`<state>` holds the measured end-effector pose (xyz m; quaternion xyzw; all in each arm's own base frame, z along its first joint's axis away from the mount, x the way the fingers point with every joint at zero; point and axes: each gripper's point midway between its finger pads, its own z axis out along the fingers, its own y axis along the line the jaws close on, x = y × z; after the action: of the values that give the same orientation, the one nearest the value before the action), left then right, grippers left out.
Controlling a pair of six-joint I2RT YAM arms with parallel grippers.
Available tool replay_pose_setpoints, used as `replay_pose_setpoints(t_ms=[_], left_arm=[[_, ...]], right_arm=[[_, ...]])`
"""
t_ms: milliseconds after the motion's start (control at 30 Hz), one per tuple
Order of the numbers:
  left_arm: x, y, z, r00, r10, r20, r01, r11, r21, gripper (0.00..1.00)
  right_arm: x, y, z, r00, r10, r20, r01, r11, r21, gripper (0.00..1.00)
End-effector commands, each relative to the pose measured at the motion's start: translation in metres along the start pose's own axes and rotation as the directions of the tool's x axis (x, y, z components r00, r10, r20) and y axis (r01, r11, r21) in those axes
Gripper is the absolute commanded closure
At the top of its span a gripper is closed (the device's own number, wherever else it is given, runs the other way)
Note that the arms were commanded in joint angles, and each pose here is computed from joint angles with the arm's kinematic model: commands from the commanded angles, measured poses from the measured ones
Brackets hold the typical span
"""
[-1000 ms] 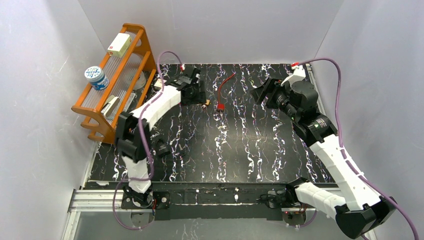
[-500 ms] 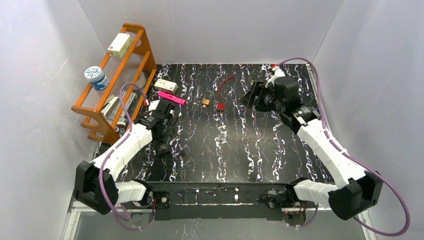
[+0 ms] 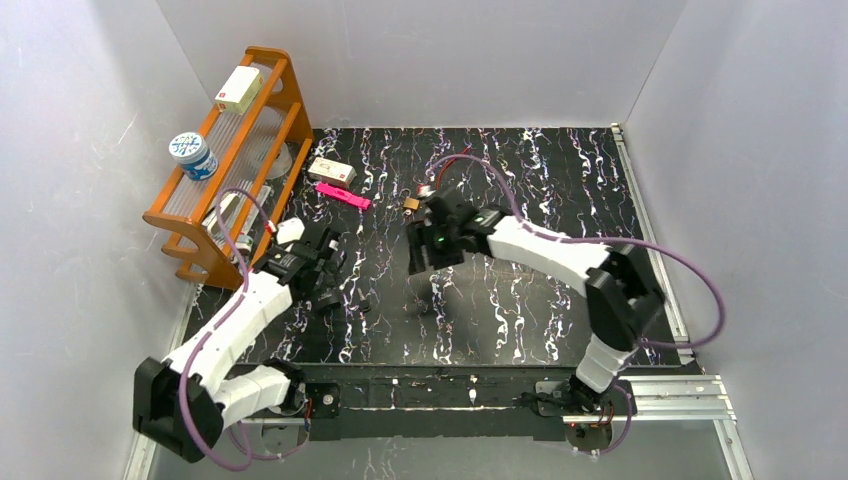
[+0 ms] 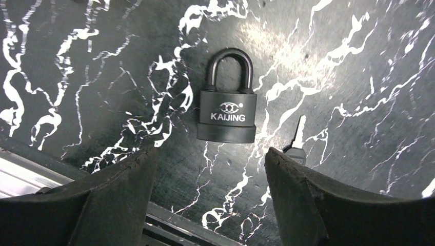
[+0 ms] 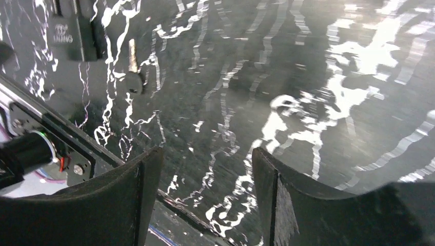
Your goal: Unlock with the key
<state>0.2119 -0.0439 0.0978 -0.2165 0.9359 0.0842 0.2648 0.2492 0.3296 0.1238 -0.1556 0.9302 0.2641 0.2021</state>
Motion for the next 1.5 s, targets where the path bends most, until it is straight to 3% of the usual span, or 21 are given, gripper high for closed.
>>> replay_pose_setpoints(t_ms=[0,200,533,800,1133,1467], left_arm=[[-0.03,0.029,-0.027,0.978,-0.128,0.163,0.138,0.989,-0.051,0.25],[-0.061,0.056,-0.069,0.91,-0.266,0.318,0.287,0.958,-0.02,0.25],[-0.095,0.079,-0.11,0.8,-0.37,0.472,0.388,0.92,0.063,0.24],[-0.096,0.071,-0.107,0.813,-0.362,0.455,0.373,0.925,0.069,0.23],[-0.097,0.065,-0.104,0.822,-0.357,0.444,0.363,0.929,0.073,0.23],[-0.095,0.06,-0.101,0.822,-0.373,0.43,0.37,0.924,0.095,0.23]], right_arm=[[0.005,0.054,0.023,0.984,-0.172,-0.038,0.171,0.985,-0.02,0.28],[0.034,0.081,0.067,0.955,-0.247,-0.163,0.257,0.966,0.04,0.3],[0.049,0.098,0.114,0.913,-0.338,-0.228,0.366,0.926,0.091,0.34],[0.05,0.09,0.139,0.878,-0.414,-0.24,0.461,0.865,0.198,0.34],[0.063,0.086,0.142,0.836,-0.476,-0.271,0.535,0.816,0.218,0.35],[0.036,0.087,0.113,0.863,-0.474,-0.177,0.505,0.807,0.305,0.51]])
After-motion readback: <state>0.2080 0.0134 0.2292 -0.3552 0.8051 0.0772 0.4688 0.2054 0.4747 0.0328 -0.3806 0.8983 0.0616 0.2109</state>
